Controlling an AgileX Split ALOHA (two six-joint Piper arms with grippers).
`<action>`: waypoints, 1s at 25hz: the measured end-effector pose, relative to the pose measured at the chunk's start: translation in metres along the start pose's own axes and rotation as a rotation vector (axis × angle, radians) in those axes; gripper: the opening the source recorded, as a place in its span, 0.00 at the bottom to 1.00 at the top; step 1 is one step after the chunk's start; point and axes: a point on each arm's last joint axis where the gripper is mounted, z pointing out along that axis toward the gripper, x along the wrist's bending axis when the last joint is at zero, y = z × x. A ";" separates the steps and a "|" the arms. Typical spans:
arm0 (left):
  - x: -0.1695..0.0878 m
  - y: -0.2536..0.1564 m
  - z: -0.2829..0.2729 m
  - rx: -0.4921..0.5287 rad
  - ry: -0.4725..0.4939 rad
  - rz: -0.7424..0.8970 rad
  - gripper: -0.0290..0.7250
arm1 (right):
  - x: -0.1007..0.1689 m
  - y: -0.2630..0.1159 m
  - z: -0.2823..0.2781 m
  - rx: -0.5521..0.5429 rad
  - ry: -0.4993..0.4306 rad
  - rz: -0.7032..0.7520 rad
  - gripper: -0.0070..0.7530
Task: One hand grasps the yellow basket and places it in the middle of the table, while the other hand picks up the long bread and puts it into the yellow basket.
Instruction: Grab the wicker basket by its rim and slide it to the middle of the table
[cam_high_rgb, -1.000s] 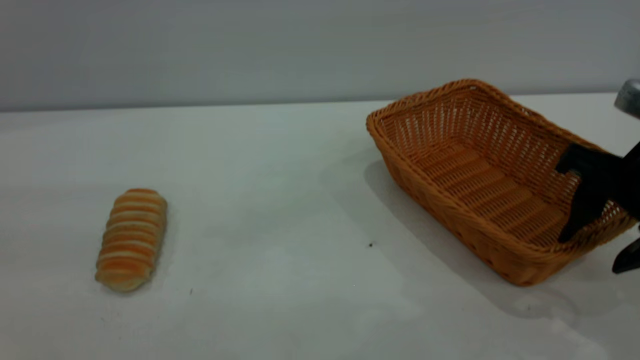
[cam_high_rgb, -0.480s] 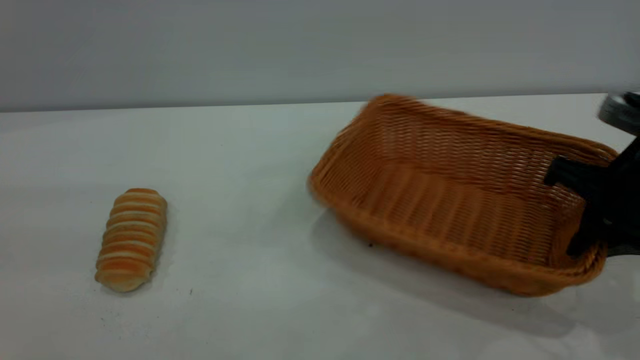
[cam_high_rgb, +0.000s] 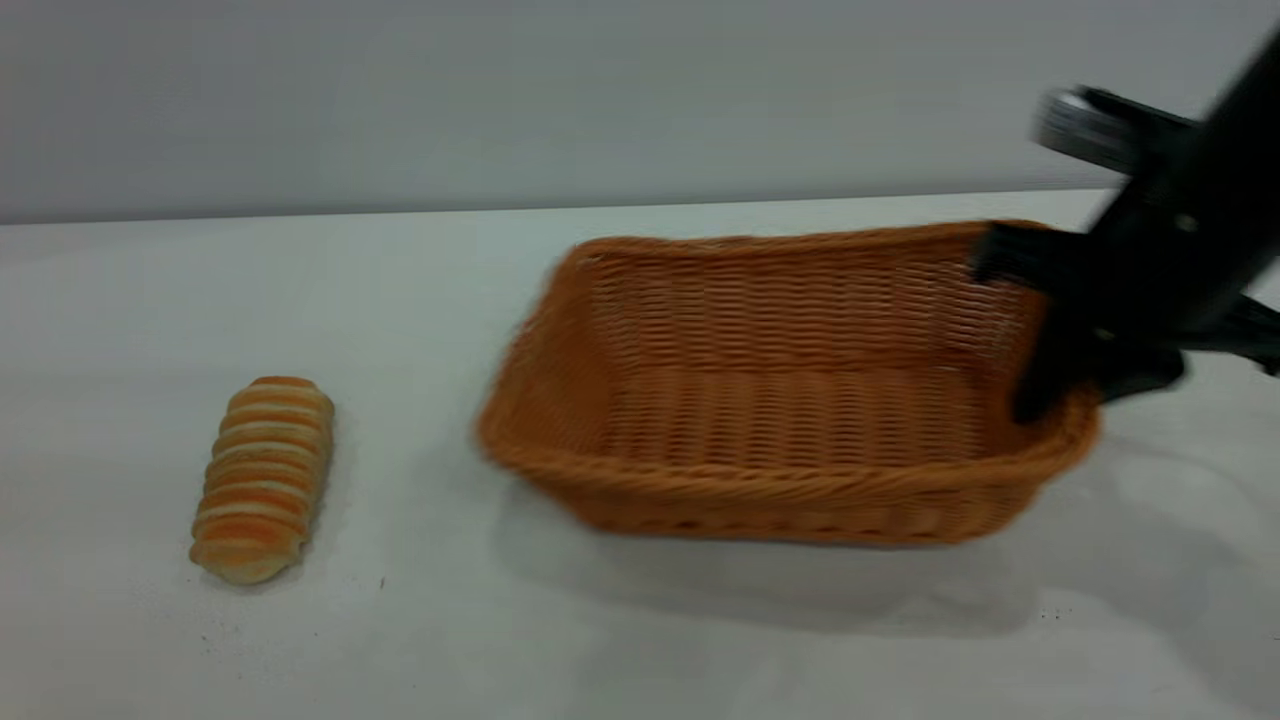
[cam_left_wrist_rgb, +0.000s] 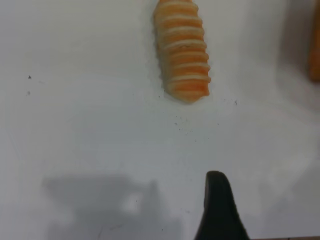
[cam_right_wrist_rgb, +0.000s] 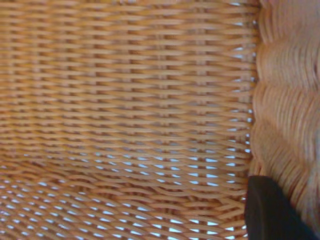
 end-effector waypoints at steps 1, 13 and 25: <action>0.000 0.000 0.000 0.000 0.000 0.000 0.75 | 0.008 0.000 0.000 0.001 0.018 -0.035 0.14; 0.000 0.000 0.000 0.001 0.000 0.000 0.75 | 0.031 -0.011 0.030 0.021 0.030 -0.176 0.15; 0.000 0.001 0.003 0.017 0.004 -0.001 0.75 | 0.031 -0.004 0.027 -0.049 0.017 -0.261 0.91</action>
